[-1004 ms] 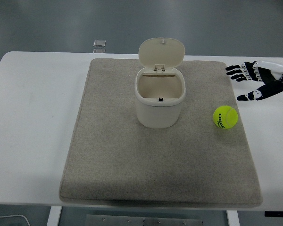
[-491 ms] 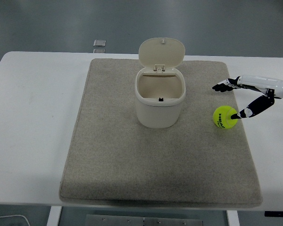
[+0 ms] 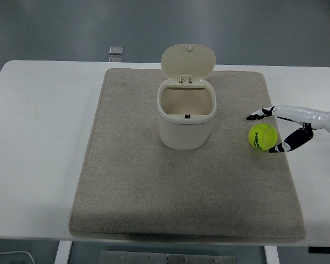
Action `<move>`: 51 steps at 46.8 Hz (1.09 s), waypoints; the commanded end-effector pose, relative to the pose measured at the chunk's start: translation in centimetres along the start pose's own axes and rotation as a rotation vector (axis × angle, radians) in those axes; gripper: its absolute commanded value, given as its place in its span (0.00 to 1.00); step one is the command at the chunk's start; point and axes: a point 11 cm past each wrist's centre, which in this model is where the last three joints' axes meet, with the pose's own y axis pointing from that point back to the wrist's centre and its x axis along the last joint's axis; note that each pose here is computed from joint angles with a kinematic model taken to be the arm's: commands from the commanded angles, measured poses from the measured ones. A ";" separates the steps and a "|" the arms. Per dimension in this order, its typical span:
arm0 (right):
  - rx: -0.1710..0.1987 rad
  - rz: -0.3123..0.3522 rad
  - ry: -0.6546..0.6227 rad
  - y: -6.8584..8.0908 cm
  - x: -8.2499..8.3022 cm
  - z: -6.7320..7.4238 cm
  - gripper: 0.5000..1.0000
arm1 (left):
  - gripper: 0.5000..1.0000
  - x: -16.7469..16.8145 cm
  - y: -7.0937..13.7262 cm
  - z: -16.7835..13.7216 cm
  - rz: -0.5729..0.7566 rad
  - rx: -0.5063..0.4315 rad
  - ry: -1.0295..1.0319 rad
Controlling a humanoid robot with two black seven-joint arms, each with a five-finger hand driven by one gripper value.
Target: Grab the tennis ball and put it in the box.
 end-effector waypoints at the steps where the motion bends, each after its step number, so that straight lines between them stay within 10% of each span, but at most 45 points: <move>1: -0.001 -0.002 -0.002 -0.1 -0.3 0.1 0.83 | 0.98 0.0 0.0 0.0 0.000 0.000 0.000; 51: -0.010 0.020 0.011 -1.0 -1.0 0.4 0.74 | 0.98 0.0 0.0 0.0 0.000 0.000 0.000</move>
